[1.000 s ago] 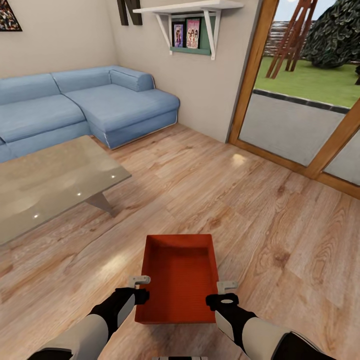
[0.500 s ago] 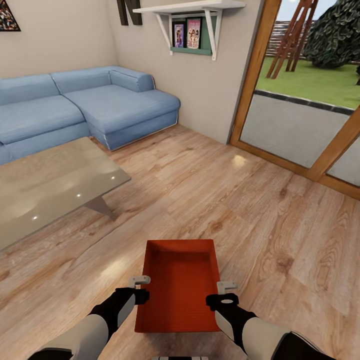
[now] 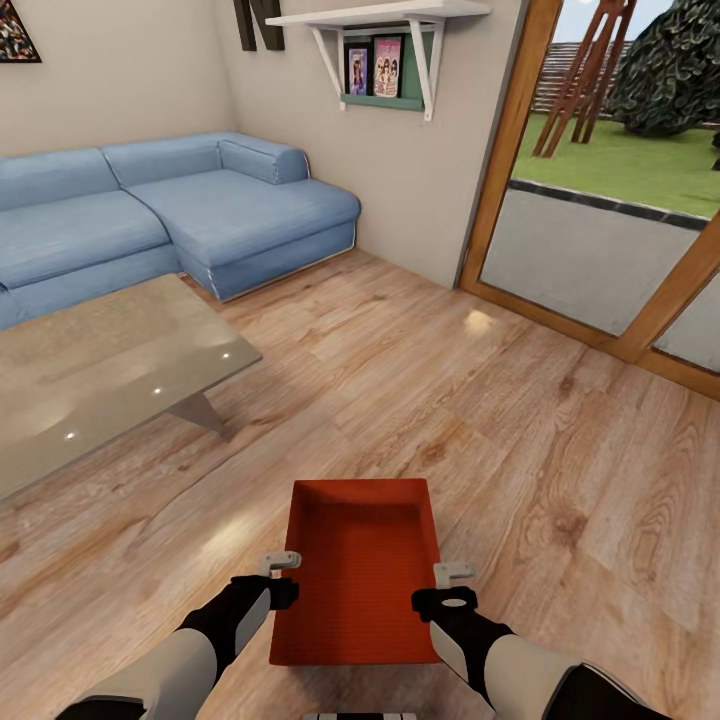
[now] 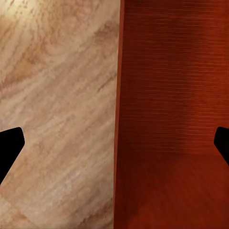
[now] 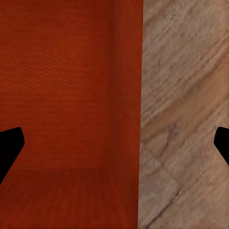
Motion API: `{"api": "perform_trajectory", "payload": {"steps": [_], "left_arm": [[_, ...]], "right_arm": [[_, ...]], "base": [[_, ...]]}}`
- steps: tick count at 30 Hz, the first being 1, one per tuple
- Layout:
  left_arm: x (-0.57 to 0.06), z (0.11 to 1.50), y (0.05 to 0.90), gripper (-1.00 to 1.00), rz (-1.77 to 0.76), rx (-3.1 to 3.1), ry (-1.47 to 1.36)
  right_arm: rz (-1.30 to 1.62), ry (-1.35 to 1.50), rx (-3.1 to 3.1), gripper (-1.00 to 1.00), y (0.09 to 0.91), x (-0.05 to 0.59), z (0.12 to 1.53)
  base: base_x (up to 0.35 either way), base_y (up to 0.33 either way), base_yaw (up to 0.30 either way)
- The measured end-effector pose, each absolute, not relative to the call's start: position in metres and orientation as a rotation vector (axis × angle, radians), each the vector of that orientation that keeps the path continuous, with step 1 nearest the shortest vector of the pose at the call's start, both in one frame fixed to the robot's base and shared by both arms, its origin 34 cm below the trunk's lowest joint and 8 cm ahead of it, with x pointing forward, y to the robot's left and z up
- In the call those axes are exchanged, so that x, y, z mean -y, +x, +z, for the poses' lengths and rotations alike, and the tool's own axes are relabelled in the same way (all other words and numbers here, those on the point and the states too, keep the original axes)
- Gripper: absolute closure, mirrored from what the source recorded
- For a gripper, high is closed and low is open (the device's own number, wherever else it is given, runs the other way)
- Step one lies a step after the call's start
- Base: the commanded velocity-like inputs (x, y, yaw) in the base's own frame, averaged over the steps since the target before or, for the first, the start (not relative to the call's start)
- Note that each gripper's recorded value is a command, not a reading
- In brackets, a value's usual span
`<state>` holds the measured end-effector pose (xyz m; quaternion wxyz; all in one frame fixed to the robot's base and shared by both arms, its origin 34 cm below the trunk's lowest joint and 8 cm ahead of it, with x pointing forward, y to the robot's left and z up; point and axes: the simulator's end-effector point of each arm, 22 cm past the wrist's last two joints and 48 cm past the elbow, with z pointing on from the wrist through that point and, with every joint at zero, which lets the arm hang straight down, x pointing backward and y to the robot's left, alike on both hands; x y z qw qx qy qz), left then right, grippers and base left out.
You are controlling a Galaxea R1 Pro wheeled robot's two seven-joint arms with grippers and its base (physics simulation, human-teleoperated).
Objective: Move the two storage containers from the living room to the garage. In the garage, place one container on the floor and stack the other container on top of it (either order is fine).
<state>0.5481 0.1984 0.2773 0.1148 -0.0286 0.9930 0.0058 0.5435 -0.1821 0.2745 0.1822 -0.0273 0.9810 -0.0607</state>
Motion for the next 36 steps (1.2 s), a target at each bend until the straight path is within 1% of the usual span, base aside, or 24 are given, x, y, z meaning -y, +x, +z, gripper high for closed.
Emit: {"api": "perform_trajectory", "payload": {"steps": [36], "left_arm": [[-0.193,0.25,0.543,-1.0,0.005,-2.904,-0.086]], "right_arm": [[-0.188,-0.091,-2.777,-1.0,0.536,0.192,0.245]], "base": [[0.0,0.0,0.0]]}}
